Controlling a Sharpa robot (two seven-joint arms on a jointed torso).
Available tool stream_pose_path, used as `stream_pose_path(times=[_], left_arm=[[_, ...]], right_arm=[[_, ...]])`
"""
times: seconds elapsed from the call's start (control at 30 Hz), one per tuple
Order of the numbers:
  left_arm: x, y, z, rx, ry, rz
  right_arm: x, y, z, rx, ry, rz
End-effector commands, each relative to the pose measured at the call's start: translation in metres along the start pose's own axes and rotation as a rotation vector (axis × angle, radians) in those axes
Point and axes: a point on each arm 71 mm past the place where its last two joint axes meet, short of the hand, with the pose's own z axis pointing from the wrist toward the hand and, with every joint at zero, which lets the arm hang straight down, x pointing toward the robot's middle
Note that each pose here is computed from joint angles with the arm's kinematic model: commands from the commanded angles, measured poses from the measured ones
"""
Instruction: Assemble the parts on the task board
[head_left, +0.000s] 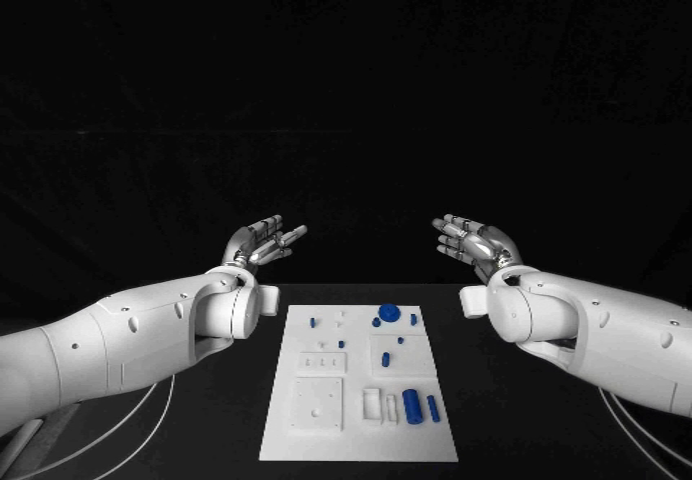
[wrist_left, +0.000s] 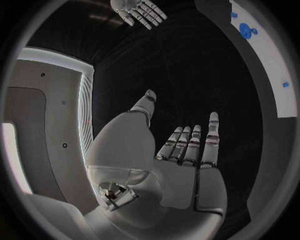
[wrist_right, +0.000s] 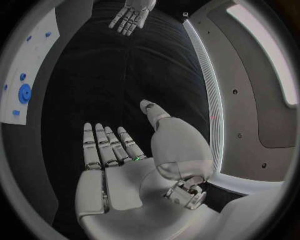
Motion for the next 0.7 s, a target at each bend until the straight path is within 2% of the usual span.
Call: stream_pose_path(times=[0.03, 0.13, 0.33, 0.37, 0.6, 0.7], left_arm=[[0.0034, -0.0020, 0.0075, -0.041, 0.098, -0.025], [0.0009, -0.0045, 0.0116, -0.041, 0.102, -0.018], [0.0007, -0.0047, 0.0119, -0.041, 0.102, -0.018], [0.0002, -0.0026, 0.0121, -0.028, 0.118, -0.022], [-0.0018, -0.0021, 0.0095, 0.009, 0.095, -0.014], [-0.0024, -0.0036, 0.0062, 0.036, 0.091, -0.015]], right_arm=[[0.005, -0.001, 0.006, 0.094, 0.195, -0.055], [-0.001, 0.003, 0.011, 0.115, 0.220, -0.079], [-0.006, 0.007, 0.015, 0.131, 0.237, -0.097], [-0.021, 0.007, 0.023, 0.059, 0.227, -0.236], [-0.018, 0.011, 0.026, -0.010, 0.222, -0.376], [-0.012, 0.013, 0.028, -0.058, 0.233, -0.465]])
